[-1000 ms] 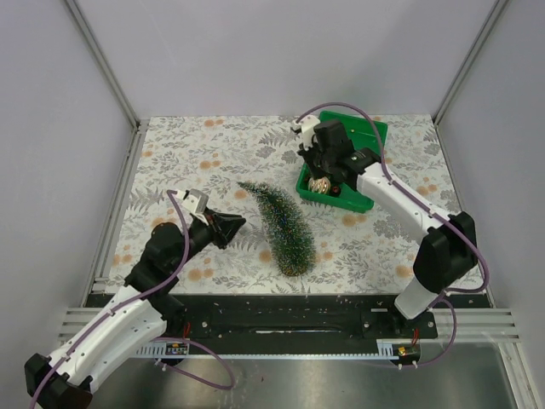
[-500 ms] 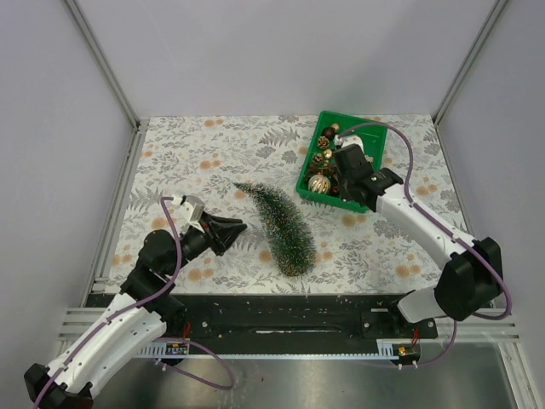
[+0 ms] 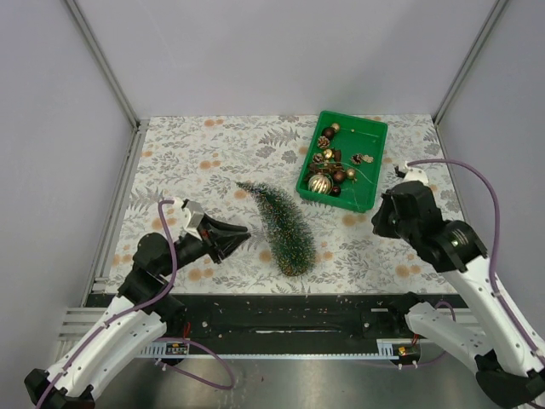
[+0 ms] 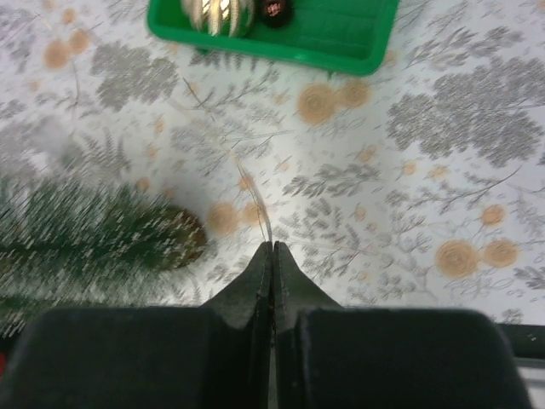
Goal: Decorate the small christmas tree
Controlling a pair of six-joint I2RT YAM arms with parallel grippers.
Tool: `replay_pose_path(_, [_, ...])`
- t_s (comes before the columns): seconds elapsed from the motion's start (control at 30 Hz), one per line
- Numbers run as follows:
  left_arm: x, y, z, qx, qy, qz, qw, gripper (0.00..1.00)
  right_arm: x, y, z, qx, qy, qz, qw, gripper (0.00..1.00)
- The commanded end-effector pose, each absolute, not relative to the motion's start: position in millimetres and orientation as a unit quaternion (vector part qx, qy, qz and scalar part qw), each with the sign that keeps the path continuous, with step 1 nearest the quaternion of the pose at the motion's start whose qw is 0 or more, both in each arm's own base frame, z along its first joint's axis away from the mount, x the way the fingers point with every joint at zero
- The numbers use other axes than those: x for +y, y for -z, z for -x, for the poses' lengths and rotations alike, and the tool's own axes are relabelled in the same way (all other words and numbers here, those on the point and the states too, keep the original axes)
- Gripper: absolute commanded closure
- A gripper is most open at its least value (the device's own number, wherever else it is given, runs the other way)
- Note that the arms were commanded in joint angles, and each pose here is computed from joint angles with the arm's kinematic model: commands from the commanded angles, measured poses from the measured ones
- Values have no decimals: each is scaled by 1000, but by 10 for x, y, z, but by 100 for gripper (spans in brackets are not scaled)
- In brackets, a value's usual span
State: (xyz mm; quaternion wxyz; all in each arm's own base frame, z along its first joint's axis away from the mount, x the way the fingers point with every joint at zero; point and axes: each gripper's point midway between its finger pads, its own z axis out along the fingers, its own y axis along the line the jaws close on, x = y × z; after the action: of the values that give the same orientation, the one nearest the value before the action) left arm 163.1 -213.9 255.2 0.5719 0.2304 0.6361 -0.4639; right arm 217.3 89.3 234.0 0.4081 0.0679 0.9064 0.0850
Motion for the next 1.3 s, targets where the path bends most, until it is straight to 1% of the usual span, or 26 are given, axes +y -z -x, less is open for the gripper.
replay_pose_path(0.0, [-2167, -2961, -1425, 575, 494, -276, 591, 74, 1115, -2413, -1733, 917, -184, -56, 349, 100])
replay_pose_path(0.1, [-2183, -3050, -1338, 560, 504, -294, 588, 74, 1230, -2361, -1470, 926, -225, -31, 302, 100])
replay_pose_path(0.37, [-2229, -3114, -1241, 547, 526, -309, 573, 73, 1202, -2350, -811, 941, -264, 4, 209, 100])
replay_pose_path(0.43, [-2242, -3106, -1223, 546, 532, -311, 568, 72, 1297, -2391, -667, 936, -299, 29, 182, 100])
replay_pose_path(0.47, [-2250, -3088, -1218, 547, 534, -312, 564, 71, 1397, -2459, -582, 926, -334, 47, 167, 100])
replay_pose_path(0.53, [-2269, -3045, -1189, 550, 541, -317, 551, 68, 1548, -2570, -455, 905, -391, 77, 145, 100])
replay_pose_path(0.63, [-2299, -2997, -1104, 547, 551, -337, 533, 61, 1738, -2744, -306, 864, -473, 121, 126, 100])
replay_pose_path(0.7, [-2330, -2941, -993, 540, 561, -365, 511, 53, 1826, -2811, -209, 837, -517, 146, 106, 100])
replay_pose_path(0.8, [-2353, -2872, -845, 527, 573, -398, 485, 44, 1871, -2742, -305, 834, -518, 148, 117, 100])
replay_pose_path(0.93, [-2377, -2774, -728, 514, 580, -429, 463, 37, 2015, -2821, -434, 805, -559, 143, 138, 100])
replay_pose_path(1.07, [-2419, -2682, -637, 502, 585, -456, 444, 34, 2094, -2745, -539, 796, -574, 132, 142, 100])
replay_pose_path(1.27, [-2504, -2537, -554, 487, 583, -488, 430, 35, 2154, -2684, -613, 788, -585, 123, 147, 100])
